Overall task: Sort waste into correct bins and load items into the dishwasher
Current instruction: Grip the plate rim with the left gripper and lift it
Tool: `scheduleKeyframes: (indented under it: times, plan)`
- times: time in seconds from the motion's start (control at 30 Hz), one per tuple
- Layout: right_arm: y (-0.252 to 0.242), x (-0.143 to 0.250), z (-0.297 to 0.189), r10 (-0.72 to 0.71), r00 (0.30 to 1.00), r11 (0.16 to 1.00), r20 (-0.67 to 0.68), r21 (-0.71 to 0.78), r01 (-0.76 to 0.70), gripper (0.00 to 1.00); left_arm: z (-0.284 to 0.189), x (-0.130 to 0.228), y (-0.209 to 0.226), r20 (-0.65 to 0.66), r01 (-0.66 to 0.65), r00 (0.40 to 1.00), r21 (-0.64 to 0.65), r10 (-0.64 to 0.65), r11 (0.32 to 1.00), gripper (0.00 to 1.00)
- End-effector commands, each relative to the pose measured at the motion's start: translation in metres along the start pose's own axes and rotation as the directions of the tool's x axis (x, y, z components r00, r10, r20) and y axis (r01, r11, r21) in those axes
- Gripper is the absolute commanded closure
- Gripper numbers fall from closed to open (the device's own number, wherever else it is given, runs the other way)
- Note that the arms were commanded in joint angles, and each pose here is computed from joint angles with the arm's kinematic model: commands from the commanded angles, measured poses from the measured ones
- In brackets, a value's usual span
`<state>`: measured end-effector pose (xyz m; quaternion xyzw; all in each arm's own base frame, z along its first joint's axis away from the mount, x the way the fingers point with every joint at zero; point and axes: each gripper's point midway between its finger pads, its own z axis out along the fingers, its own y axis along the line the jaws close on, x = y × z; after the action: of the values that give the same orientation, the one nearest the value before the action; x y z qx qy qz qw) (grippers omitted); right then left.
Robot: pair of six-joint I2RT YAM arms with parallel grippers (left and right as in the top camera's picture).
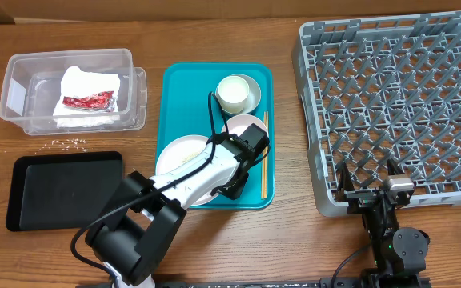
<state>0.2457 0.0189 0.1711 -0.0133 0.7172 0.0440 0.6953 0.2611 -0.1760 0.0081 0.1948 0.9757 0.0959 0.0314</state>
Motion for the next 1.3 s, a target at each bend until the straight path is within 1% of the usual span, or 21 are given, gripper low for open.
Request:
scheduleKeyframes:
  times: [0.0,0.17,0.43,0.5,0.6,0.7,0.9,0.97,1.03,1.2,1.27]
  plan:
    - [0.0,0.001,0.0,-0.001,1.0,1.0,0.006,-0.001,0.001,0.0,0.006,0.005,-0.001,-0.018,0.001,1.0,-0.011,-0.001,1.0,0.53]
    - [0.0,0.001,0.0,-0.001,1.0,1.0,0.006,-0.001,0.001,0.0,0.004,0.005,-0.004,-0.017,0.008,1.0,-0.012,-0.008,1.0,0.64]
    - [0.0,0.001,0.0,-0.001,1.0,1.0,0.006,0.0,0.001,0.0,-0.001,0.007,-0.018,0.02,-0.047,0.999,-0.062,0.048,0.997,0.66]
    - [0.0,0.001,0.0,-0.001,1.0,1.0,0.006,0.0,0.001,0.0,-0.002,0.007,-0.02,0.028,-0.044,0.999,-0.074,0.046,0.996,0.7]
    - [0.0,0.001,0.0,-0.001,1.0,1.0,0.006,-0.001,0.001,0.0,-0.002,0.007,-0.02,0.03,-0.024,0.999,-0.073,0.027,0.997,0.69]
    - [0.0,0.001,0.0,-0.001,1.0,1.0,0.006,0.0,0.001,0.0,-0.001,0.004,-0.018,0.037,-0.008,0.999,-0.067,0.01,0.998,0.73]
    - [0.0,0.001,0.0,-0.001,1.0,1.0,0.006,-0.001,0.001,0.0,-0.001,0.001,-0.017,0.045,0.0,0.999,-0.064,0.003,0.998,0.74]
    - [0.0,0.001,0.0,-0.001,1.0,1.0,0.006,0.0,0.001,0.0,0.0,0.001,-0.017,0.047,0.001,0.999,-0.066,0.002,0.998,0.76]
    - [0.0,0.001,0.0,-0.001,1.0,1.0,0.006,0.0,0.001,0.0,0.0,-0.001,-0.017,0.053,0.002,0.999,-0.063,0.001,0.998,0.84]
    - [0.0,0.001,0.0,-0.001,1.0,1.0,0.006,0.0,0.001,0.0,-0.001,-0.003,-0.018,0.063,0.005,0.998,-0.058,-0.002,0.998,0.85]
    - [0.0,0.001,0.0,-0.001,1.0,1.0,0.006,0.0,0.001,0.0,0.0,-0.003,-0.018,0.062,0.005,0.998,-0.059,-0.001,0.998,0.89]
